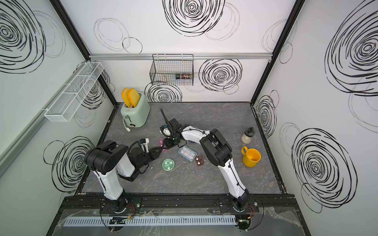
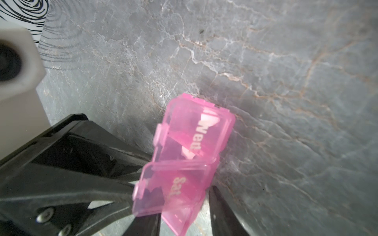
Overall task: Close pillboxes
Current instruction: Close the pillbox at the center of the board.
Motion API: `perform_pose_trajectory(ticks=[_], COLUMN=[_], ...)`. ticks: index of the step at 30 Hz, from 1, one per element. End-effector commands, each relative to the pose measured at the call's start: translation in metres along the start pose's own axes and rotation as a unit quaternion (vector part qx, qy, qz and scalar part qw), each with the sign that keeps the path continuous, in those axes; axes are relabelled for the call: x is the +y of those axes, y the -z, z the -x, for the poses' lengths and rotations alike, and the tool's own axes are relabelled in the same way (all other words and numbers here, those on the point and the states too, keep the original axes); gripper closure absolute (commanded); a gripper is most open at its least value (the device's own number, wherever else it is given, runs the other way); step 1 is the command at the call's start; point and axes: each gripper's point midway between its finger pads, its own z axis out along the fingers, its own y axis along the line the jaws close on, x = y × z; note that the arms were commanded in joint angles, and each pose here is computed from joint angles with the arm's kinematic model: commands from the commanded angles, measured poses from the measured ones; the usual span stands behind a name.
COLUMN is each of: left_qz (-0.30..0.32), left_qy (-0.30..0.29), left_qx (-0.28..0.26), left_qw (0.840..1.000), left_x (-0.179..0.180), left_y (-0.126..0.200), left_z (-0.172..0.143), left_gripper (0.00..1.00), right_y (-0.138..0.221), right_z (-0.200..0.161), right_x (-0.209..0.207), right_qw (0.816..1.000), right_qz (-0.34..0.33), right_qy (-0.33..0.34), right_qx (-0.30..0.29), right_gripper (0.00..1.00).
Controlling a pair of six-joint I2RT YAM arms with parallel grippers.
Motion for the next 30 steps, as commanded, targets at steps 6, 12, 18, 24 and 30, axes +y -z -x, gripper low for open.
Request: perform_pose_trajectory(ticks=[6, 12, 18, 24, 30], left_qz=[0.058, 0.052, 0.045, 0.037, 0.037], left_qy=[0.024, 0.01, 0.005, 0.014, 0.025], left_qx=[0.058, 0.044, 0.022, 0.013, -0.007], left_qw=[0.996, 0.998, 0.999, 0.999, 0.999], left_x=[0.017, 0.007, 0.001, 0.0, 0.003], left_y=[0.013, 0.02, 0.02, 0.016, 0.017], left_z=[-0.016, 0.007, 0.032, 0.039, 0.051], left_gripper=[0.57, 0.54, 0.54, 0.55, 0.55], right_y=[0.017, 0.041, 0.055, 0.059, 0.042], right_z=[-0.007, 0.003, 0.006, 0.014, 0.003], right_x=[0.001, 0.004, 0.009, 0.007, 0.012], right_qw=[1.0, 1.0, 1.0, 0.999, 1.0], right_qz=[-0.012, -0.014, -0.002, -0.001, -0.002], right_qy=[-0.004, 0.003, 0.011, 0.009, -0.002], right_qx=[0.014, -0.008, -0.025, -0.041, -0.024], right_gripper=[0.54, 0.5, 0.5, 0.55, 0.49])
